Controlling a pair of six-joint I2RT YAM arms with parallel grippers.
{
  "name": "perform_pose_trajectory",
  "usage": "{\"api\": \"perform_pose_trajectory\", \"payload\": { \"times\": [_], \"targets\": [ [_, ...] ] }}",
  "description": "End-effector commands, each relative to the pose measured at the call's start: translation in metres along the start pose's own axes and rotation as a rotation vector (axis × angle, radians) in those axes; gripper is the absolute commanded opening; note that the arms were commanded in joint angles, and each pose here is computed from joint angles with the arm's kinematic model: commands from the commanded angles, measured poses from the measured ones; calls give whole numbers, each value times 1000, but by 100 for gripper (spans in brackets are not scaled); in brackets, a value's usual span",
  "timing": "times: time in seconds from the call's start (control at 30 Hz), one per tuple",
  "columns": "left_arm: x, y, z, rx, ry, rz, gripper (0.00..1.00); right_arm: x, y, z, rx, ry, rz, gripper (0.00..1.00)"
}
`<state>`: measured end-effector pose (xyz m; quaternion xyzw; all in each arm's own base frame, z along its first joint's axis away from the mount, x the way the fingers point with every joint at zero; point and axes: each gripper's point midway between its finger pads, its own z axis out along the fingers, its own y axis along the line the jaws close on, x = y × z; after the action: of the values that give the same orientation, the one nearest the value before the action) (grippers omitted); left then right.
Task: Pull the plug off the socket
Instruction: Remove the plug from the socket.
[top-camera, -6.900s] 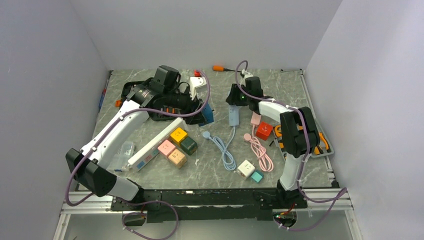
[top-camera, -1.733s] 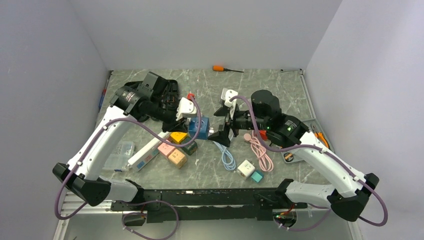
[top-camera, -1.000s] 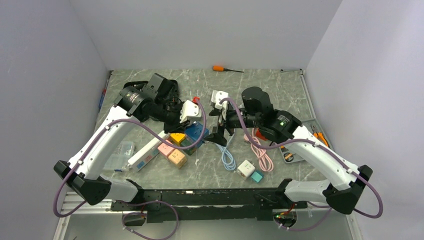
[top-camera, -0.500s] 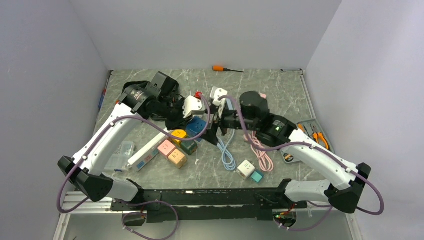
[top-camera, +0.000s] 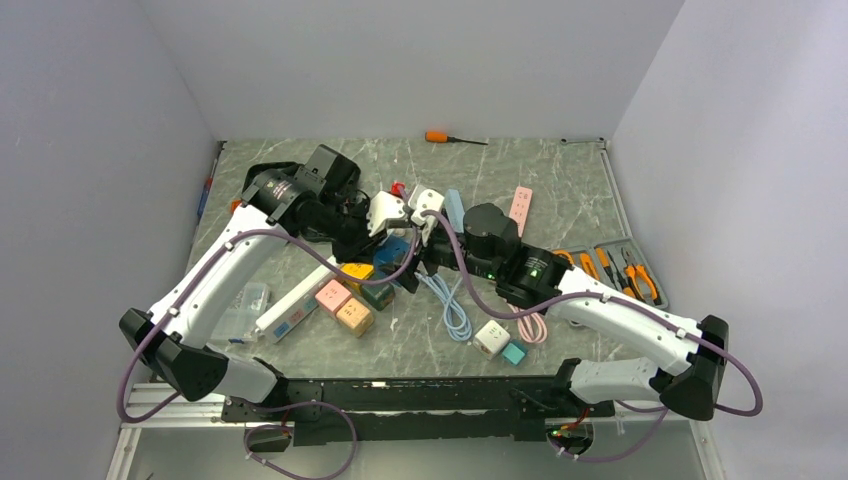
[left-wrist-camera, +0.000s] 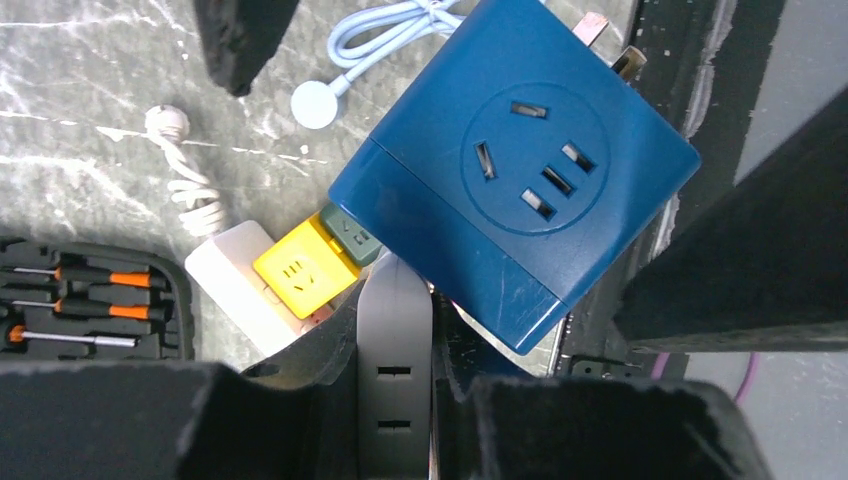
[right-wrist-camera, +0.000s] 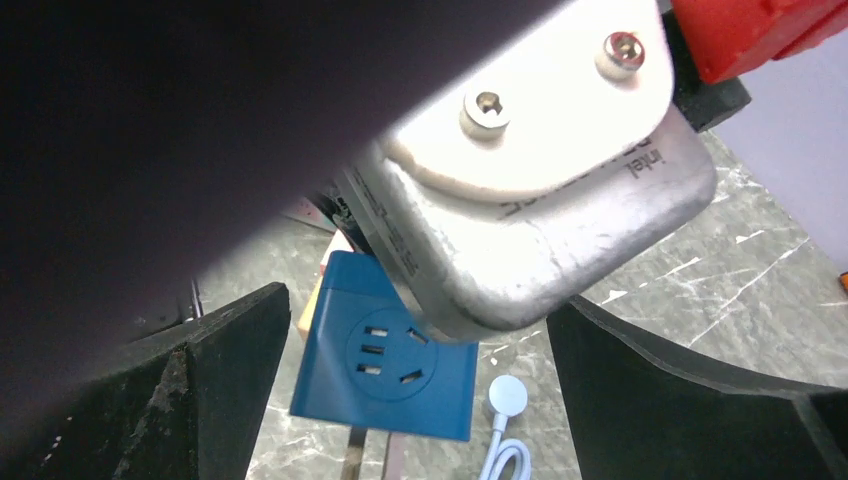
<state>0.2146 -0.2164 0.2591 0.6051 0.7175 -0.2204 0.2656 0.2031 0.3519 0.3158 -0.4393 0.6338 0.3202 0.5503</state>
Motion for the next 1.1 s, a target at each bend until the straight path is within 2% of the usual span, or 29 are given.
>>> {"api": "perform_pose_trajectory", "payload": {
  "times": [0.0, 0.23, 0.37, 0.67, 0.87, 1.07],
  "targets": [
    [-30, -24, -19, 76, -141, 69, 0, 3, 1, 0, -3, -32, -33, 100],
    [-34, -30, -28, 82, -155, 86, 0, 14, 33, -7, -182, -26, -30, 100],
    [-38, -35, -32, 103, -174, 85, 0, 18, 34, -4, -180, -32, -7, 99],
    [-42, -69, -55, 199, -237, 179, 0, 17, 18, -16, -145, -64, -9, 97],
    [-43, -78, -61, 239, -250, 191, 0, 23, 8, -18, -130, -41, -14, 96],
    [-40, -78, -54, 259, -240, 184, 0, 3, 28, -21, -251, -83, -20, 95]
  ]
}}
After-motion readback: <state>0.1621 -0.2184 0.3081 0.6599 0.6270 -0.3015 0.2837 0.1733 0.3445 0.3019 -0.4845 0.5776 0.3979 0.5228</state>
